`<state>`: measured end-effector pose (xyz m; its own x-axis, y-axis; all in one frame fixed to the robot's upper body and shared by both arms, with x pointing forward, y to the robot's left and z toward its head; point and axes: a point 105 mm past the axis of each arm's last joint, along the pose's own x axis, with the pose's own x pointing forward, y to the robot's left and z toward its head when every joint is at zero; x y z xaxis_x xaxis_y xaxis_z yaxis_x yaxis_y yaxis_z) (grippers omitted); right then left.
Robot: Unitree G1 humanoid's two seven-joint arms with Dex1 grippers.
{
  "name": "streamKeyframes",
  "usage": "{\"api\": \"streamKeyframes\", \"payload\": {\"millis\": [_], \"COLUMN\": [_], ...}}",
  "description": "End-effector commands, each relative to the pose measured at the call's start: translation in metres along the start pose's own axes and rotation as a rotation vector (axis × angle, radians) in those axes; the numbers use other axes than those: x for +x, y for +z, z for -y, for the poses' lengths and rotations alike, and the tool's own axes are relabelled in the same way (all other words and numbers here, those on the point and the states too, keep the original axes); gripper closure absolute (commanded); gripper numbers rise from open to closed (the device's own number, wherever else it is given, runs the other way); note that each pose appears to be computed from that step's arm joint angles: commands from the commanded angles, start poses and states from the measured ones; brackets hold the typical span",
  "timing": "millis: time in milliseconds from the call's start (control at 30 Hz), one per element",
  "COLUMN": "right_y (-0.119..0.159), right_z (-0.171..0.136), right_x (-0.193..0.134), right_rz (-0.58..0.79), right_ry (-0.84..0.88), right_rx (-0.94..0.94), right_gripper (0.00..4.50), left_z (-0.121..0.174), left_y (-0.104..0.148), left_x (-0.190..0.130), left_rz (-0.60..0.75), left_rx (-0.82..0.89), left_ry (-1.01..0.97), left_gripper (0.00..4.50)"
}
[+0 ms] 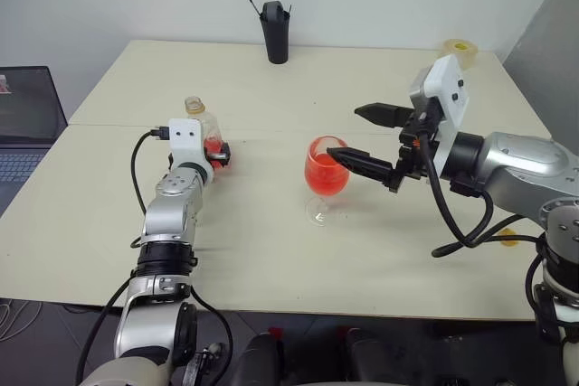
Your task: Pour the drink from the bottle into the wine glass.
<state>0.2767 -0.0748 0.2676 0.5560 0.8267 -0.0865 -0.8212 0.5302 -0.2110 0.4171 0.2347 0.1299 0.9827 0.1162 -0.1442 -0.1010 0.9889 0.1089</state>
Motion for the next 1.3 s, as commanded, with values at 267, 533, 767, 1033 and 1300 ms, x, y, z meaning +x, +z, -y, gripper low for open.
{"api": "streamKeyframes", "payload": {"millis": [267,533,767,1033,1300], "right_y": [0.005,0.006,0.005,0.004,0.004], "right_z": [0.001,0.003,0.004,0.004,0.005], "right_x": [-0.002,-0.002,-0.002,-0.001,0.0], "right_rz": [0.032,0.034,0.033,0.03,0.031], "right_ry": [0.0,0.003,0.008,0.013,0.021], "right_rx": [-0.039,-0.045,-0.046,-0.048,-0.054], "right_gripper": [0.0,0.0,0.0,0.0,0.0], "left_z": [-0.011,-0.005,-0.019,-0.024,-0.018], "left_y": [0.025,0.043,0.073,0.11,0.143], "left_x": [-0.008,-0.015,-0.017,-0.023,-0.03], "left_rz": [0.077,0.12,0.184,0.271,0.345], "left_rx": [0.026,0.078,0.086,0.082,0.073], "left_ry": [-0.013,-0.149,-0.123,-0.123,-0.218], "left_gripper": [0.04,0.04,0.04,0.04,0.04]}}
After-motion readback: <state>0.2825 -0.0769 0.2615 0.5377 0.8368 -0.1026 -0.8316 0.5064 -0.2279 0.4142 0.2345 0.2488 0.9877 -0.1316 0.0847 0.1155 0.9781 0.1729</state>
